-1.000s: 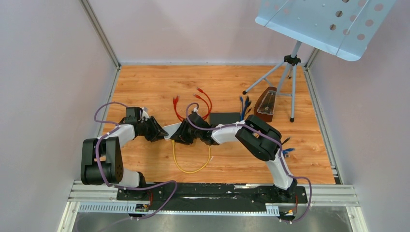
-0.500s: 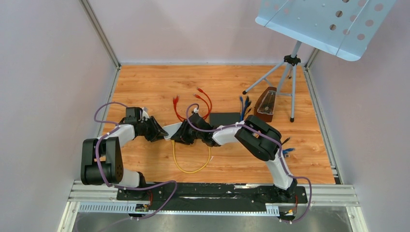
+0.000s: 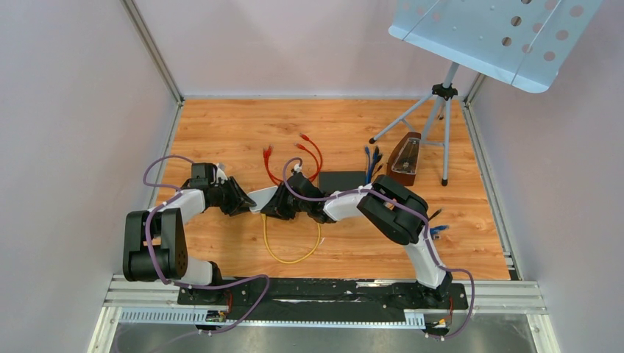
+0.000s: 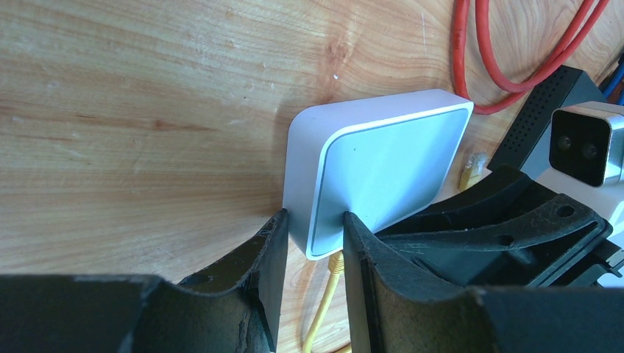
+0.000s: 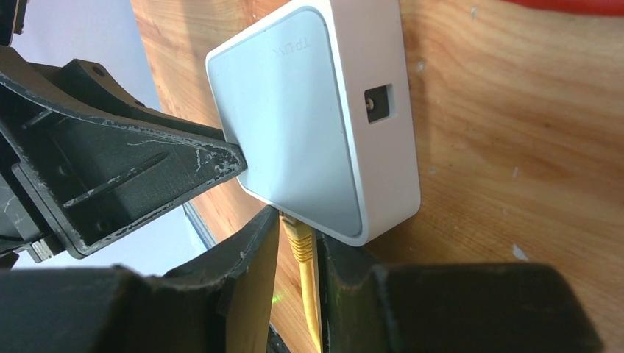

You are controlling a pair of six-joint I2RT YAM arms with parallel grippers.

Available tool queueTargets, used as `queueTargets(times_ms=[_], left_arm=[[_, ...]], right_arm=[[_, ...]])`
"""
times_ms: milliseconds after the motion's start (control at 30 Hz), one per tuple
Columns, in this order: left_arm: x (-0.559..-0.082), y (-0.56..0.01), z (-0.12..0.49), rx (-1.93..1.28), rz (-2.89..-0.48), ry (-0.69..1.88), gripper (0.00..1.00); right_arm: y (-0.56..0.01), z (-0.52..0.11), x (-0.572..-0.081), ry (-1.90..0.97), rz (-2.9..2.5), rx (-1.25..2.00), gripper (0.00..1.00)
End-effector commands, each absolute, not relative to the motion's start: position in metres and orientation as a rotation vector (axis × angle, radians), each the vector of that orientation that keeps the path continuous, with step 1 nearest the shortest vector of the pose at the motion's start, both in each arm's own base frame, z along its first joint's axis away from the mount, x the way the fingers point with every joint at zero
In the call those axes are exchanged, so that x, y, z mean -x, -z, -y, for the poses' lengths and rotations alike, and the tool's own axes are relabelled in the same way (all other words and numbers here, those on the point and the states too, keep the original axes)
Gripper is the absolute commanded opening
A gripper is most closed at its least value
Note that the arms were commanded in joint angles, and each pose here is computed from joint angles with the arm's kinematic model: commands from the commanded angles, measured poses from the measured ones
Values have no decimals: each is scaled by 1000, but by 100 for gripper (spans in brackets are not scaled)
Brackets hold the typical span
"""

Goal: Pull the plug from the switch port
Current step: Pull the connector from the switch port.

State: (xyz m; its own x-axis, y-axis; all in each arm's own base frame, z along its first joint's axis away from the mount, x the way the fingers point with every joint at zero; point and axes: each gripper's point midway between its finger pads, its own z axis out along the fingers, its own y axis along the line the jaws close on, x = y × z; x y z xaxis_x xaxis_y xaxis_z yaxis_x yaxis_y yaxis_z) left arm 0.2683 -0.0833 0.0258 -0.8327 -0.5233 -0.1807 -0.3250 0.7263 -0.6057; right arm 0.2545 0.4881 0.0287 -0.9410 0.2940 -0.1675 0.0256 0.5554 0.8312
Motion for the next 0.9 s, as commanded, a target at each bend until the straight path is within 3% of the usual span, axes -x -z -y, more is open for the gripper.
queueTargets(times_ms=[0,100,233,533,767,867], left_arm=[[-258,-23,84,670,-2617,817,40],[-258,-24,84,669,-2615,818,40],[-257,-24,84,668,-2614,817,40],[-255,-24,84,671,-2614,817,40],[-256,-25,85,669,-2610,818,40],[-256,-25,84,670,-2609,816,40]], right_arm=[[-25,-486,-257,-1305,-2498,-260,26],[-24,-486,-259,-1279,-2518,-285,27],[-18,-486,-259,-1208,-2596,-316,35],[-14,-482,-256,-1183,-2625,-331,24],[-16,-484,-253,-1260,-2599,-311,32],[-17,-484,-253,-1271,-2587,-303,30]])
